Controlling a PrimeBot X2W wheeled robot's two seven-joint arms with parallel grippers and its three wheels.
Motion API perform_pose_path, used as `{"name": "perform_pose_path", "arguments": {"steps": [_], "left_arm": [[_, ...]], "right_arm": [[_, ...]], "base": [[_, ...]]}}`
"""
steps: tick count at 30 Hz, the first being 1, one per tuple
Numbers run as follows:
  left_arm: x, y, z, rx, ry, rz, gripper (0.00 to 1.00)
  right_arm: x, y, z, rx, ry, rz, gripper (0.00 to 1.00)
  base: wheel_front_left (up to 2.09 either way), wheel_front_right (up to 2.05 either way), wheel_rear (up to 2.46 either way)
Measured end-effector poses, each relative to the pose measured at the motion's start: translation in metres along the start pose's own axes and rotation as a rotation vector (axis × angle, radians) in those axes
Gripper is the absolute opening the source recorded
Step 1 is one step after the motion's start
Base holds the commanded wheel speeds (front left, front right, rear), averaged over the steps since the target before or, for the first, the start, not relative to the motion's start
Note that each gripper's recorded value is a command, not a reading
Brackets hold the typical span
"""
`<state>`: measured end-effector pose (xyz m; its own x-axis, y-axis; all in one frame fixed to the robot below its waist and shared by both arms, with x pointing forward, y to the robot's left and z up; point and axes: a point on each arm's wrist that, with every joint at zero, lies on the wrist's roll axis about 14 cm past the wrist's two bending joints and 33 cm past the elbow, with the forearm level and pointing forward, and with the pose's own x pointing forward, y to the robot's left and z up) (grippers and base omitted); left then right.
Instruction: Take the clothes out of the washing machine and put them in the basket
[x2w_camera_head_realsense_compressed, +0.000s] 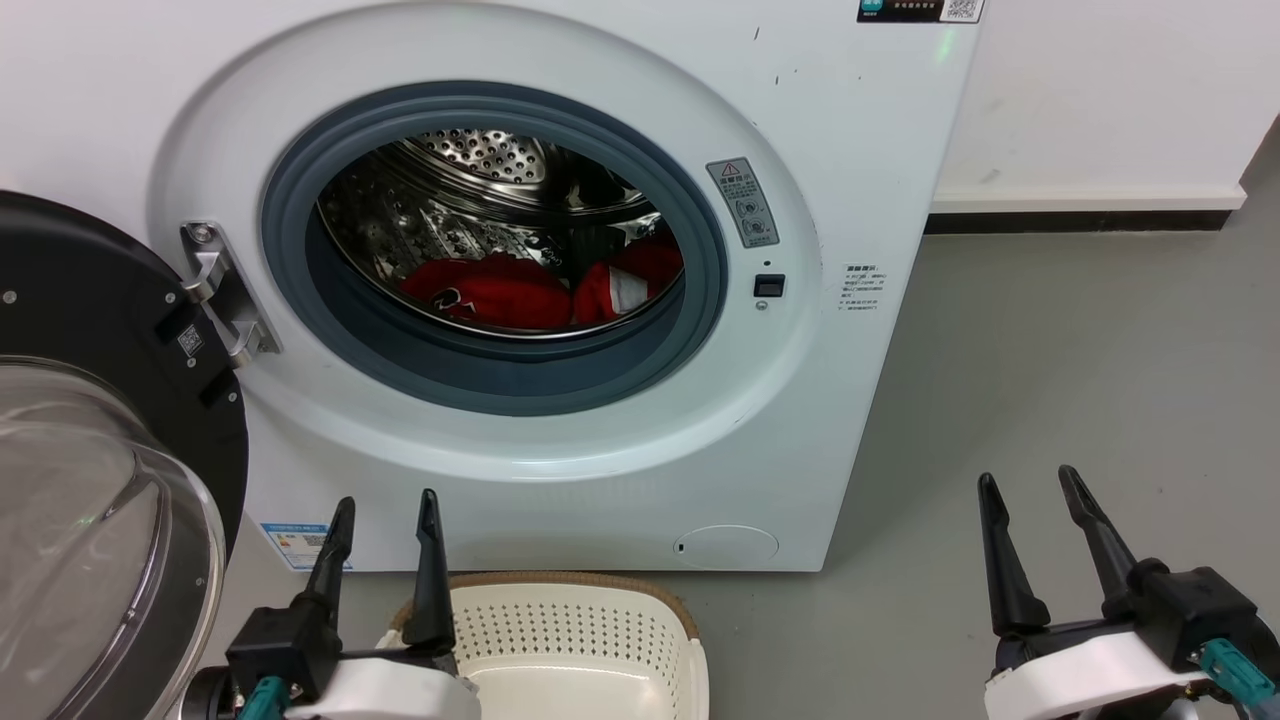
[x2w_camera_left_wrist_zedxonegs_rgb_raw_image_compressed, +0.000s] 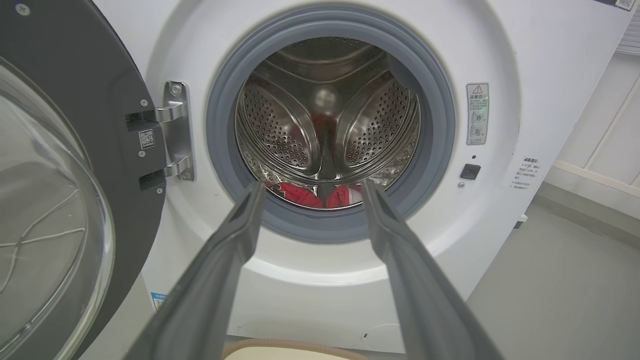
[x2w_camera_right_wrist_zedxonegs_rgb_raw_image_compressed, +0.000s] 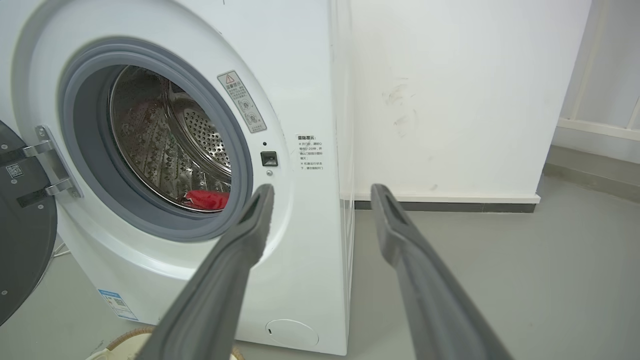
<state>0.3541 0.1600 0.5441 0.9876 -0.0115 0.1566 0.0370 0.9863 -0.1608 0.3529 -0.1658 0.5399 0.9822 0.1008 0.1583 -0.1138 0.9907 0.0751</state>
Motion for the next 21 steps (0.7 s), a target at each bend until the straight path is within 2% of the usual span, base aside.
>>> {"name": "perform_pose_path", "arguments": {"steps": [21], "left_arm": [[-0.009, -0.009, -0.009, 0.195, -0.007, -0.036, 1.0]], "right_arm": [[-0.005, 0.014, 0.005, -0.16, -0.03, 0.059, 1.0]], "base": [[0.0, 0.0, 0.0]]}}
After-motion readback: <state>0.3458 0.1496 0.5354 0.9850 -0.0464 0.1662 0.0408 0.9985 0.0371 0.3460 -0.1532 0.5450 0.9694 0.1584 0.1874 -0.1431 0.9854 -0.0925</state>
